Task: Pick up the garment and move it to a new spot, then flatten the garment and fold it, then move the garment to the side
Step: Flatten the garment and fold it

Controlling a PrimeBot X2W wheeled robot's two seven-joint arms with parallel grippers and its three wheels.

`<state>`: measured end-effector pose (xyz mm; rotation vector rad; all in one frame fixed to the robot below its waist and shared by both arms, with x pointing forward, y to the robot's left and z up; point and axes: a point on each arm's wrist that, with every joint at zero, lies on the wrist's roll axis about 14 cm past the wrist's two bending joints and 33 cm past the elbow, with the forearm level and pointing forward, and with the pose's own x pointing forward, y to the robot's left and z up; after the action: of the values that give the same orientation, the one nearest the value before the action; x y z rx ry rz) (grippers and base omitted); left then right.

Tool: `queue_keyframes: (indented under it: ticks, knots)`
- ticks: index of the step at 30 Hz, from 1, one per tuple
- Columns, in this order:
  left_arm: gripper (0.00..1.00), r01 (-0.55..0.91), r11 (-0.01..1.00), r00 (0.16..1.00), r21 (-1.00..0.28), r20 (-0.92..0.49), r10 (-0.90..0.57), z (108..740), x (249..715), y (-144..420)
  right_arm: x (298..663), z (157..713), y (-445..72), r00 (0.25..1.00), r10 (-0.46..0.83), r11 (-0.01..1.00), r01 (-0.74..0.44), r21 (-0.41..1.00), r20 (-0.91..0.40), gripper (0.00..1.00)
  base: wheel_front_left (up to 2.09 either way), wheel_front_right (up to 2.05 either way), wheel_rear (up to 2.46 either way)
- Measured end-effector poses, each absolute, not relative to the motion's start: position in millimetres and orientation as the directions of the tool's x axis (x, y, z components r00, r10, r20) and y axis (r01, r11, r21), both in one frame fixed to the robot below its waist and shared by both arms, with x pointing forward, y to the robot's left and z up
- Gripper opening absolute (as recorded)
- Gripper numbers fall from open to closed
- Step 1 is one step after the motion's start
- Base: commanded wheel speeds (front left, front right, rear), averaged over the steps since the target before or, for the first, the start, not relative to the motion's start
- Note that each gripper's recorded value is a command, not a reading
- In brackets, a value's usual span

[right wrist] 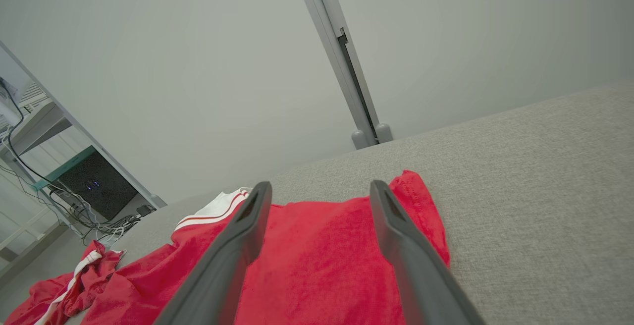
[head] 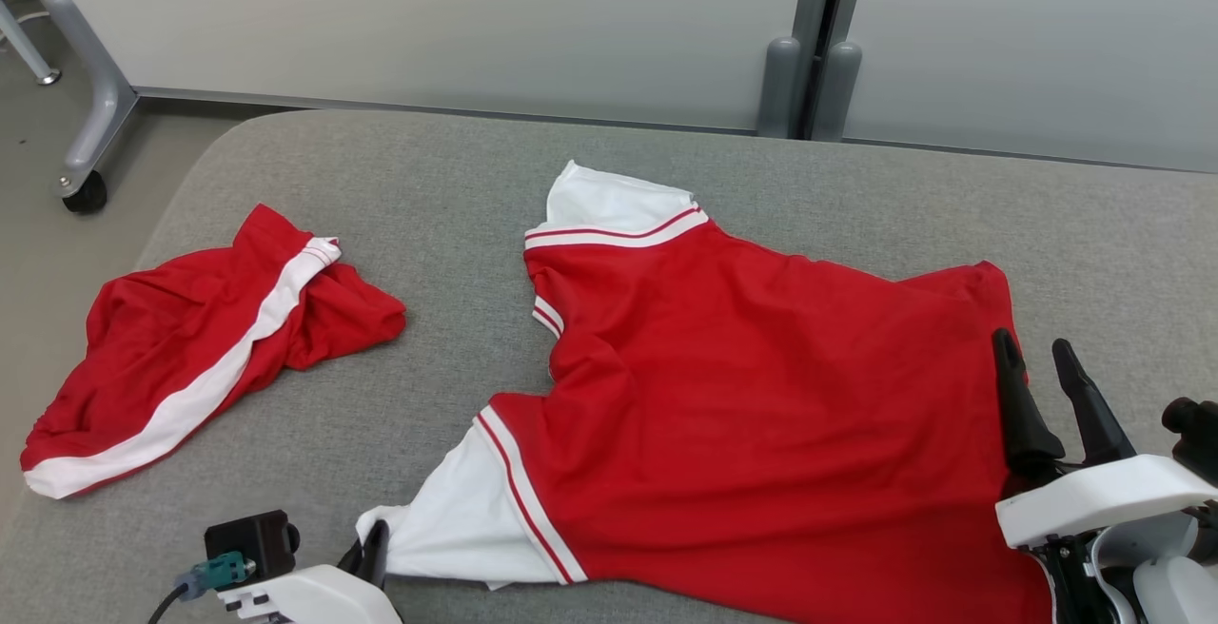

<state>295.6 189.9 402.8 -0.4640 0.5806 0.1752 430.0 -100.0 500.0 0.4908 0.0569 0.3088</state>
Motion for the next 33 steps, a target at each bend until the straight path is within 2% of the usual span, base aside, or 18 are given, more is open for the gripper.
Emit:
queue_keyframes:
  ticks: [5, 6, 7, 8, 12, 16, 20, 24, 28, 33]
  knots:
    - [0.00, -0.323, 0.880, 0.800, -0.349, -0.597, 0.057, 396, 285, 200, 433, 499, -100, 0.951, 0.308, 0.837, -0.280, 0.470, 0.017, 1.00, 0.00, 0.00, 0.00]
    - [0.24, -0.325, 0.883, 0.786, -0.340, -0.616, 0.052, 390, 280, 199, 432, 499, -99, 0.951, 0.309, 0.838, -0.281, 0.468, 0.016, 1.00, 0.00, 0.00, 0.00]
    - [0.87, -0.329, 0.883, 0.778, -0.336, -0.627, 0.051, 387, 277, 198, 432, 499, -99, 0.950, 0.310, 0.838, -0.282, 0.467, 0.016, 1.00, 0.00, 0.00, 0.00]
    - [1.00, -0.332, 0.878, 0.772, -0.344, -0.634, 0.044, 384, 276, 196, 432, 499, -98, 0.950, 0.313, 0.837, -0.284, 0.468, 0.016, 1.00, 0.00, 0.00, 0.00]
    - [1.00, -0.329, 0.883, 0.746, -0.336, -0.665, 0.025, 371, 269, 191, 429, 499, -96, 0.948, 0.319, 0.836, -0.287, 0.468, 0.011, 1.00, 0.00, 0.00, 0.00]
    - [1.00, -0.324, 0.898, 0.786, -0.299, -0.614, 0.079, 382, 278, 208, 428, 500, -100, 0.950, 0.313, 0.841, -0.284, 0.460, 0.014, 1.00, 0.00, 0.00, 0.00]
    - [1.00, -0.283, 0.930, 0.879, -0.233, -0.452, 0.154, 422, 303, 236, 425, 506, -105, 0.953, 0.300, 0.847, -0.281, 0.451, 0.031, 1.00, 0.00, 0.00, 0.00]
    - [1.00, -0.157, 0.965, 0.963, -0.209, -0.247, 0.104, 471, 328, 228, 421, 515, -112, 0.957, 0.282, 0.853, -0.279, 0.441, 0.060, 1.00, 0.00, 0.00, 0.00]
    - [1.00, -0.090, 0.980, 0.994, -0.178, -0.069, 0.078, 509, 347, 225, 415, 525, -125, 0.965, 0.243, 0.862, -0.260, 0.435, 0.096, 1.00, 0.00, 0.00, 0.00]
    - [1.00, -0.027, 0.993, 0.995, -0.114, 0.092, 0.038, 545, 366, 214, 405, 538, -142, 0.970, 0.204, 0.878, -0.242, 0.412, 0.136, 1.00, 0.00, 0.00, 0.00]
